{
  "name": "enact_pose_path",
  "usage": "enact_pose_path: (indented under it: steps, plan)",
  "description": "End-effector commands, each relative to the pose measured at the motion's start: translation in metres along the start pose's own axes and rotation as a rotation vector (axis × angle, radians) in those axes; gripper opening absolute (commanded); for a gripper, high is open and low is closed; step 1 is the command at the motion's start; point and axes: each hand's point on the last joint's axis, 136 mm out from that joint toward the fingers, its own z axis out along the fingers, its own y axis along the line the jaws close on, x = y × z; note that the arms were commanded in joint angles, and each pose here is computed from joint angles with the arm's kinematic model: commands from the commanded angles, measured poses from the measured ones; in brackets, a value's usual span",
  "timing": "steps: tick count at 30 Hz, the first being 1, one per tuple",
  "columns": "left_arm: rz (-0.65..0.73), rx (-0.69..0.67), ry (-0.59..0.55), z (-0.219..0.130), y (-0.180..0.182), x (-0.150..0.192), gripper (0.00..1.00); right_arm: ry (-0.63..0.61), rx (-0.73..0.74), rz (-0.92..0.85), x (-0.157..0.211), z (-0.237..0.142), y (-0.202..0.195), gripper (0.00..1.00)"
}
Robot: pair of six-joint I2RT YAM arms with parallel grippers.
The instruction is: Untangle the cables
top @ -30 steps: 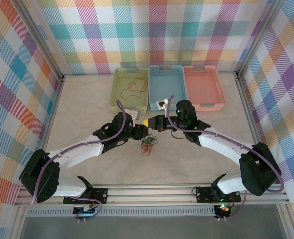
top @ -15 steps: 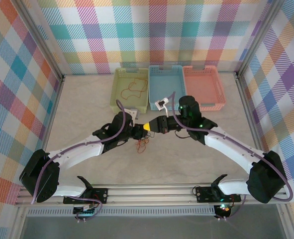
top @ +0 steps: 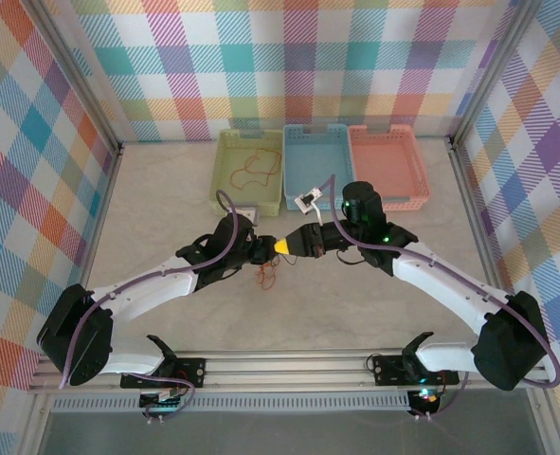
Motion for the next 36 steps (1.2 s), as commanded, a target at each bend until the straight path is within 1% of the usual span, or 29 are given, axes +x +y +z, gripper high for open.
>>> enact_pose_path:
  steps: [1, 6, 11, 15, 18, 22, 27, 30, 33, 36]
  plan:
    - [-0.029, -0.041, -0.031, -0.005, 0.002, -0.01, 0.53, 0.043, -0.072, -0.038, -0.001, 0.001, 0.022, 0.0]
    - [-0.08, -0.114, -0.027, -0.005, 0.02, -0.008, 0.53, 0.038, -0.077, -0.098, -0.001, -0.007, 0.038, 0.0]
    - [-0.103, -0.123, -0.014, -0.004, 0.026, -0.005, 0.51, -0.041, -0.031, -0.147, -0.011, -0.032, 0.043, 0.0]
    - [-0.123, -0.132, -0.008, -0.003, 0.031, -0.005, 0.49, -0.131, 0.018, -0.146, -0.018, -0.06, 0.036, 0.0]
    - [-0.153, -0.163, 0.012, -0.001, 0.04, -0.002, 0.48, -0.19, 0.102, -0.147, -0.019, -0.077, 0.028, 0.0]
    - [-0.188, -0.167, 0.047, 0.005, 0.048, 0.004, 0.47, -0.214, 0.136, -0.145, -0.014, -0.087, 0.022, 0.0]
    - [-0.205, -0.165, 0.06, 0.008, 0.05, 0.006, 0.46, -0.237, 0.174, -0.127, -0.015, -0.094, 0.009, 0.0]
    - [-0.198, -0.142, 0.056, 0.008, 0.047, 0.005, 0.46, -0.232, 0.179, -0.111, -0.017, -0.092, 0.0, 0.0]
    - [-0.172, -0.045, 0.038, 0.006, 0.03, 0.001, 0.47, -0.22, 0.175, -0.102, -0.017, -0.088, -0.01, 0.0]
    - [-0.156, 0.052, -0.001, -0.004, 0.014, -0.006, 0.49, -0.229, 0.18, -0.114, -0.016, -0.087, -0.019, 0.0]
